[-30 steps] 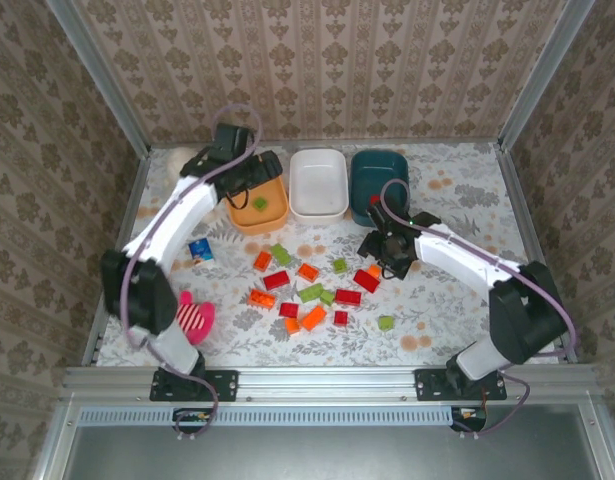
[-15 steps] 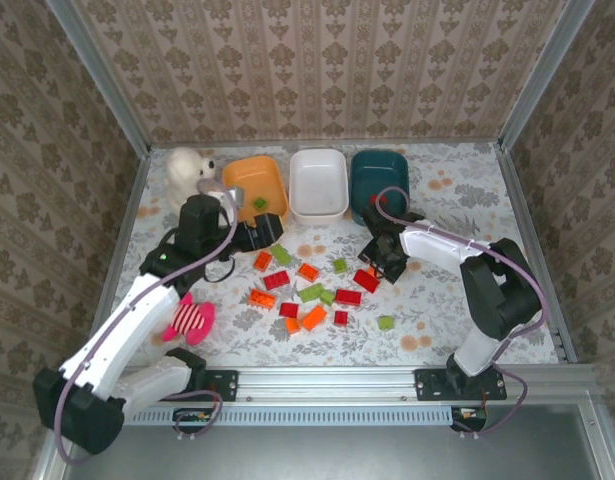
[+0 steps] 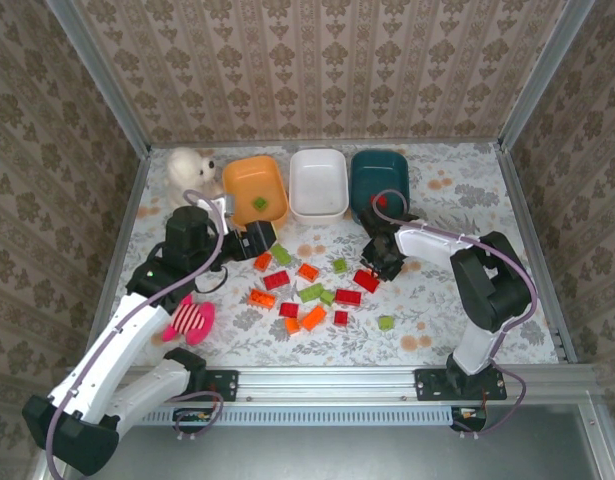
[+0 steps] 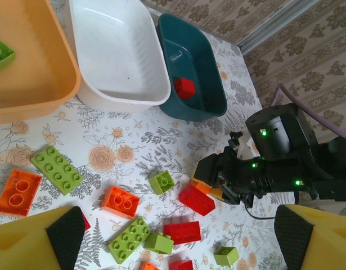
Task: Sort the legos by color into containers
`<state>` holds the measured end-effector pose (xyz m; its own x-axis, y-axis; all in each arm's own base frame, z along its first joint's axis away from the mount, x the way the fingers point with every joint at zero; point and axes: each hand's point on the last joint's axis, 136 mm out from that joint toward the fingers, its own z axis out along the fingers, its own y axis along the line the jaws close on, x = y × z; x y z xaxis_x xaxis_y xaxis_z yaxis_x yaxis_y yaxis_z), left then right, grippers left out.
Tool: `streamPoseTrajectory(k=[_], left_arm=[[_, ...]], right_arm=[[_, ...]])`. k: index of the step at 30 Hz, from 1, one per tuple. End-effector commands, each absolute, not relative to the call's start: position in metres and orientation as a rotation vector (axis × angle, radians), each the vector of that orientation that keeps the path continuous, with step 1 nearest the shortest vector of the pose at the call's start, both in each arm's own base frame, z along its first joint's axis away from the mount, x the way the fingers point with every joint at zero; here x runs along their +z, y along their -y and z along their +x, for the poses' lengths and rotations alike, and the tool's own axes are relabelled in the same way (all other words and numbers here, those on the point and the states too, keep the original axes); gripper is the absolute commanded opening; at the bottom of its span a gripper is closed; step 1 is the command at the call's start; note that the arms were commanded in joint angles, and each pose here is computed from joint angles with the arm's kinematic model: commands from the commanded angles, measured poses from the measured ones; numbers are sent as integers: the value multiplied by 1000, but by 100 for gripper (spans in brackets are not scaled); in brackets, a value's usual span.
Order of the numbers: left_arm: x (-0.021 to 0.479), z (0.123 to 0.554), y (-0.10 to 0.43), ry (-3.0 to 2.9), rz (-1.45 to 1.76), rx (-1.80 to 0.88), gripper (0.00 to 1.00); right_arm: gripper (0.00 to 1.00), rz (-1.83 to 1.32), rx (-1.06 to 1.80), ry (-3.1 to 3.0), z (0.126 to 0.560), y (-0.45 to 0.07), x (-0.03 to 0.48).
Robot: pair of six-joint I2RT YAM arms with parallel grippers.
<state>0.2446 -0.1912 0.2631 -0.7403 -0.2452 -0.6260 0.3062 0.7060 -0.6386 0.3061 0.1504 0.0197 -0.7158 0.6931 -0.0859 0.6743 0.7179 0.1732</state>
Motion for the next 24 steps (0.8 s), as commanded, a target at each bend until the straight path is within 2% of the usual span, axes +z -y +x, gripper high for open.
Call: streamPoseTrajectory(k=[1, 5, 12, 18, 24], left_arm=[[260, 238, 195, -2207, 60, -1017, 91], [255, 233, 196, -2219, 61, -1010, 90], [251, 231, 176, -2195, -65, -948, 90], [257, 228, 171, -2182, -88, -931, 90], [264, 224, 167, -2182, -97, -914, 90]], right_arm=[[32, 1072, 117, -2736, 308, -139, 36], [32, 871, 108, -2670, 331, -142, 82], [31, 436, 223, -2556, 391, -215, 159], [31, 272, 354, -2478, 455, -270, 167], [32, 278, 381, -2516, 511, -292, 134]])
